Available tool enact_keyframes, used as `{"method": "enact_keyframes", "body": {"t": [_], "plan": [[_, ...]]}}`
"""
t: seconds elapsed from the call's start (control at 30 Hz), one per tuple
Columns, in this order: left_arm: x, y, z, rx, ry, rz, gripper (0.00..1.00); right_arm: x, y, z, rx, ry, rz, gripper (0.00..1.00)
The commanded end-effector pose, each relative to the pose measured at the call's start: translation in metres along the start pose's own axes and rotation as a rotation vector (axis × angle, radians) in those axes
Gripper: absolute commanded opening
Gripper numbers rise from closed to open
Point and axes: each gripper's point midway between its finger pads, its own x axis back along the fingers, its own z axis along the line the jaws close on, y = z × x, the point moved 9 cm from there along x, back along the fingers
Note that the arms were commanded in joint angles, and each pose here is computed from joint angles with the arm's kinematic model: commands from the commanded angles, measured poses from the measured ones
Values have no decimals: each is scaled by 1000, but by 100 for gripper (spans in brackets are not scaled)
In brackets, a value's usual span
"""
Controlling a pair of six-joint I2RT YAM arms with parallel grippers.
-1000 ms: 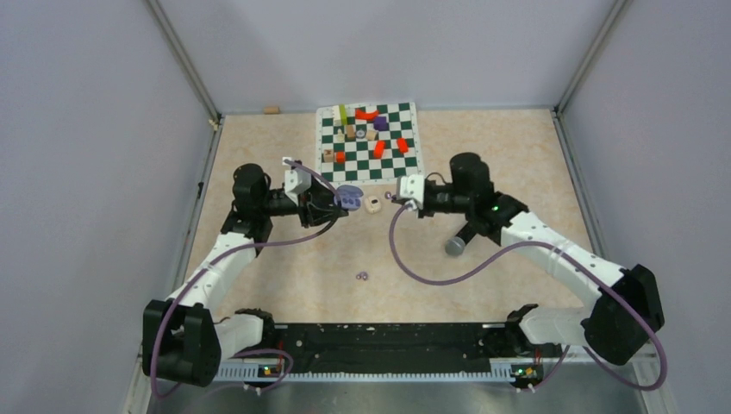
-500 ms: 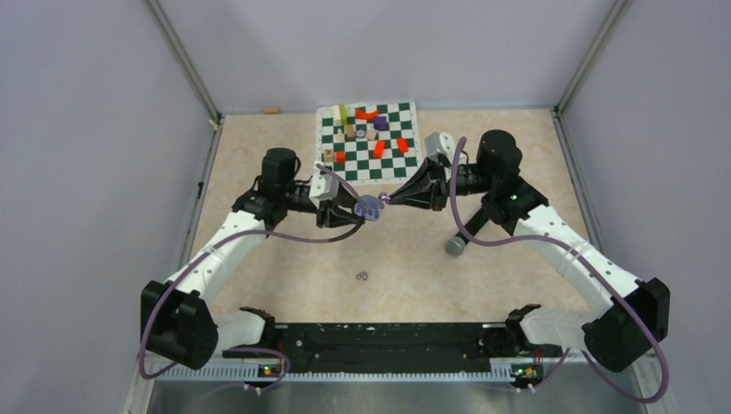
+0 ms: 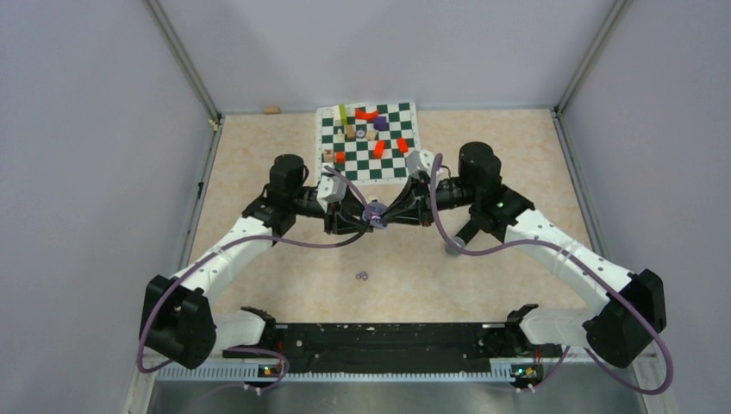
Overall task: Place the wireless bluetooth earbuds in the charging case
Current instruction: Insert the left earbud into the left side groove of the charging case.
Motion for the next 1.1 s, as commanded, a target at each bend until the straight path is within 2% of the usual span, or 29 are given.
{"method": "enact_keyframes", "body": {"t": [0.0,1.07], "plan": [[-2,10,0,-29,-22,-38,0,-3,2,3,64,-11,4,6],[-6,5,-4,-14,-45,-36,0,-12,2,-10,98,-70,33,5]]}}
